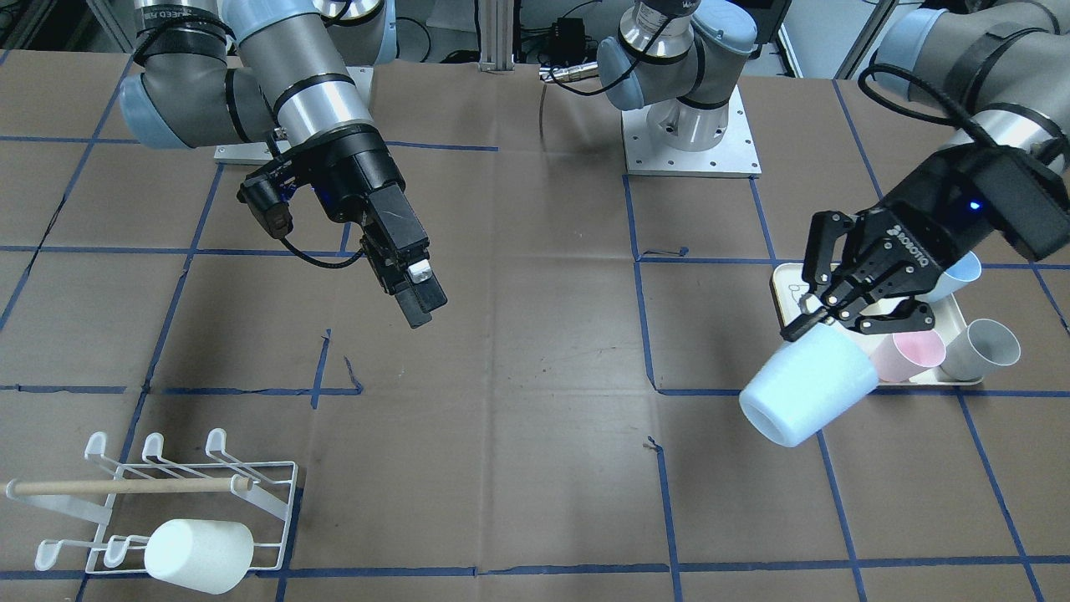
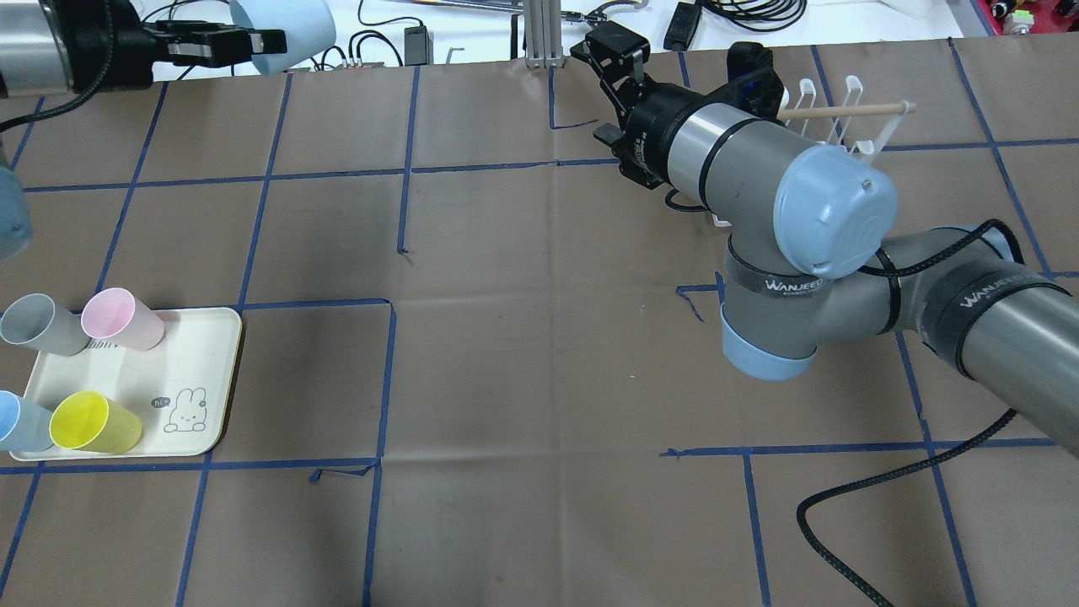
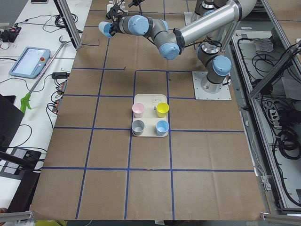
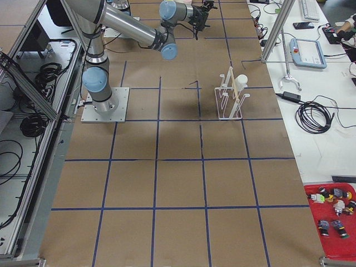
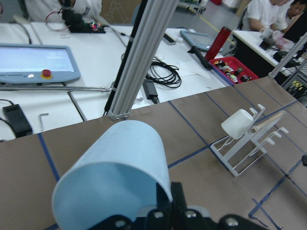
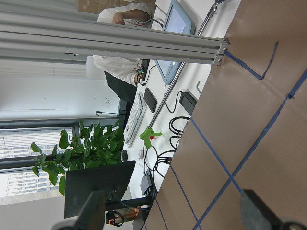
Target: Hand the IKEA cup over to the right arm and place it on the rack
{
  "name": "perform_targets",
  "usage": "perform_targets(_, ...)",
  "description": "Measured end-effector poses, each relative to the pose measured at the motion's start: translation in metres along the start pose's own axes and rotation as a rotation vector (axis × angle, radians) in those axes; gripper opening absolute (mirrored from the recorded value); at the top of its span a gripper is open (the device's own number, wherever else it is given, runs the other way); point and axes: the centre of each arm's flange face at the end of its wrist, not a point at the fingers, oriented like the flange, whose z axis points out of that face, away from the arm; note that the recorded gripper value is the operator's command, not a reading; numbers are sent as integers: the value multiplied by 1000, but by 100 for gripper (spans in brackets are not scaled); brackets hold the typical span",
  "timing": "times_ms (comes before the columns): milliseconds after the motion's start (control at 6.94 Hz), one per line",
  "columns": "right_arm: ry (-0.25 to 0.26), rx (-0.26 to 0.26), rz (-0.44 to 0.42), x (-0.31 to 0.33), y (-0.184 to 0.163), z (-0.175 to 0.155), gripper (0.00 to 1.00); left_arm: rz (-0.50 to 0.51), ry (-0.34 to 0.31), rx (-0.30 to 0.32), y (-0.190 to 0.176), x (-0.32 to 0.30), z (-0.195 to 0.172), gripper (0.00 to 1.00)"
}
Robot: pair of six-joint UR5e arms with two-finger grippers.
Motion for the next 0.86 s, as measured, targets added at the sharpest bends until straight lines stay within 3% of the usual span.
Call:
perform_targets(576, 2, -6, 127, 1, 3, -1, 100, 153, 109, 116, 67, 30, 56, 0)
perform_targets(864, 5, -6, 145, 2, 3, 0, 100, 182, 139, 136, 76, 39, 76, 1)
